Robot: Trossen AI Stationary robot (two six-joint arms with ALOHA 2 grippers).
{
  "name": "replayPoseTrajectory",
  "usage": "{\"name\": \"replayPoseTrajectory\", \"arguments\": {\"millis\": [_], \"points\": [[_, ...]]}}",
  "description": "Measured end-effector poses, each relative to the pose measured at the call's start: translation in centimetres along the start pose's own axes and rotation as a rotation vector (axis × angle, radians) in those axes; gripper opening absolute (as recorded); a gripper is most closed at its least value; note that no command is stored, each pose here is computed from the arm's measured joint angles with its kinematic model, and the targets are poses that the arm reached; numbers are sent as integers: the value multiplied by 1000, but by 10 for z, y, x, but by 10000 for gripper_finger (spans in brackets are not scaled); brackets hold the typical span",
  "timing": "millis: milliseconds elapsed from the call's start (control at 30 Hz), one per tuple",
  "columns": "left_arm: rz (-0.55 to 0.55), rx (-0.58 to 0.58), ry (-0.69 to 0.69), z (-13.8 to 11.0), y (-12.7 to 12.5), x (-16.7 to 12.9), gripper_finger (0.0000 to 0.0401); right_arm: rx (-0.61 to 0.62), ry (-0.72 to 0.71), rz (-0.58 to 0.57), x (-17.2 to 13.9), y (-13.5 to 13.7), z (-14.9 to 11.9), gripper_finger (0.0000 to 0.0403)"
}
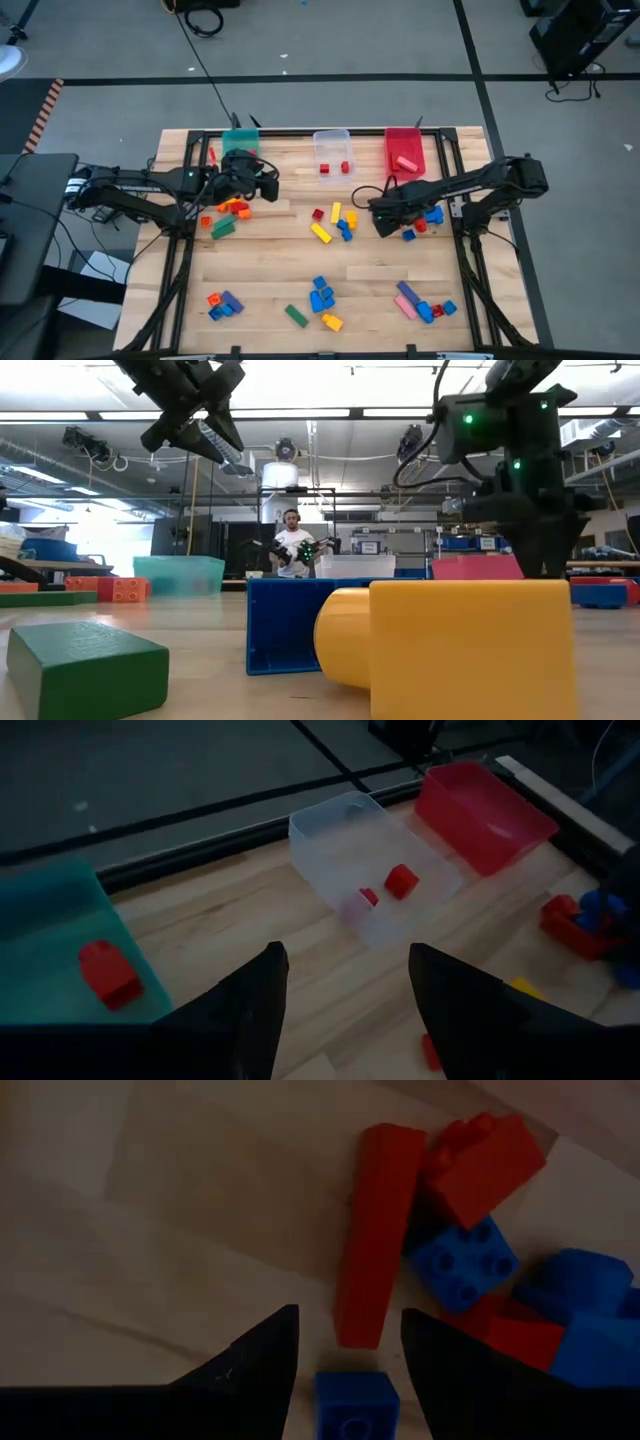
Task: Sort blocks by size
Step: Put the red block into the red bin
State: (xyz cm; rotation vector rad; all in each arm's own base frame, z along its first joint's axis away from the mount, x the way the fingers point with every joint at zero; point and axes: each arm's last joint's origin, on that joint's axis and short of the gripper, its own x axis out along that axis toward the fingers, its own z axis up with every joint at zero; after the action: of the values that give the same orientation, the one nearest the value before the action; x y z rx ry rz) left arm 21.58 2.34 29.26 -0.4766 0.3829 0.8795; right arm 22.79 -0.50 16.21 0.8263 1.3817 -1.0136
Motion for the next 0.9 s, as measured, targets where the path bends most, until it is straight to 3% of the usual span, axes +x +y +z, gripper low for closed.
{"name": "replayPoseTrajectory", "arguments": {"millis": [333,633,700,900], "points": [[-1,17,0,0,0,0,217,2,-14,-70,22,10,4,177],[-2,51,1,0,0,0,217,-7,-27,-60,24,13,5,76],[-3,57,1,0,0,0,217,-25,-31,-54,23,12,5,74],[1,110,-3,0,0,0,217,-89,18,90,7,14,2,74]]}}
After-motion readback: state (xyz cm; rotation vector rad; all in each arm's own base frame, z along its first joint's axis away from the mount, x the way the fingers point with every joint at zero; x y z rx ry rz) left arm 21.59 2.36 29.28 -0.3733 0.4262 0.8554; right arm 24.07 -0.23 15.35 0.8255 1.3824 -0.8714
